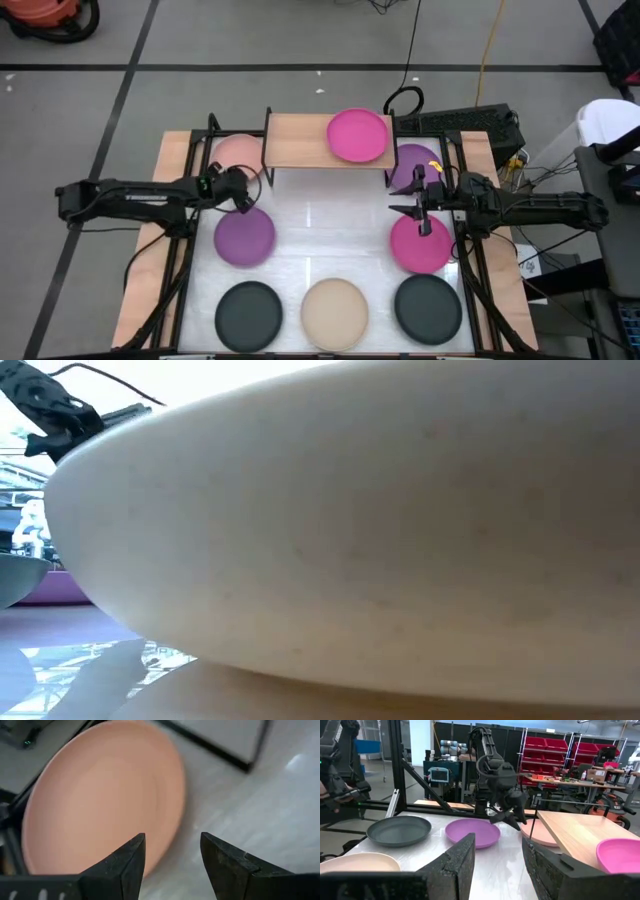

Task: Place and stack plates onto a shelf
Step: Stack the light orange plate on top of the pink plate on the shelf

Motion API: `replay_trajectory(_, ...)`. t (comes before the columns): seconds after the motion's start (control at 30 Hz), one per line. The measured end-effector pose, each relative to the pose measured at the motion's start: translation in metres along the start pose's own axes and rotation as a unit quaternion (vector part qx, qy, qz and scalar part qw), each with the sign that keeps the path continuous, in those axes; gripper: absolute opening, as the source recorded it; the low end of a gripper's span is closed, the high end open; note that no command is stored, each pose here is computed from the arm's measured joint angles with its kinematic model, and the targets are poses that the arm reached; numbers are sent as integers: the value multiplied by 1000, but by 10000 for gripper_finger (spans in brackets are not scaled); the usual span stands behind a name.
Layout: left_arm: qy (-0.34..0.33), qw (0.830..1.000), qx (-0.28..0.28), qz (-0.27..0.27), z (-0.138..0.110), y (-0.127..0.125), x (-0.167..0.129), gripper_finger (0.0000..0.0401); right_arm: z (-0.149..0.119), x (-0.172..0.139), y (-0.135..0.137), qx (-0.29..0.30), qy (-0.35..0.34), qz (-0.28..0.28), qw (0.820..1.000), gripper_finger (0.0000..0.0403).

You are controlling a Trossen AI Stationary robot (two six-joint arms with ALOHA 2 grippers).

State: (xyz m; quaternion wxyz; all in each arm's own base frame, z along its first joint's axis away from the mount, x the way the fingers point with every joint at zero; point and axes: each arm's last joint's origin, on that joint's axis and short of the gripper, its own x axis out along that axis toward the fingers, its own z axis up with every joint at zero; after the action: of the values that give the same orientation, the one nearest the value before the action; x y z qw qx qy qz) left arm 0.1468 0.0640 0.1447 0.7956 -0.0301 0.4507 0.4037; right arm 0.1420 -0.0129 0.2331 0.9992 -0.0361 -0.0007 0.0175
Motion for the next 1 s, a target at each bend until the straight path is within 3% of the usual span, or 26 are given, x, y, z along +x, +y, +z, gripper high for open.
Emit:
replay_trajectory(0.2, 34, 999, 23, 19, -3, -2, 14, 195, 0, 0, 0, 0, 0, 0, 1000, 144)
replay_trajectory(0.5, 68, 996, -4, 49, -4, 0, 36, 188, 0, 0, 0, 1, 2, 0, 1000, 144)
replay_trajectory(0.63, 79, 995, -12, 58, -5, 2, 43, 144, -1, 0, 0, 2, 4, 0, 1000, 144)
replay_trajectory(0.83, 58, 998, -19, 30, 0, 1, 43, 28, -2, 0, 0, 6, 11, 1, 1000, 144)
replay_trajectory(1.0, 23, 999, -39, 4, 16, 0, 29, 12, -4, 0, 0, 20, 19, 1, 1000, 144)
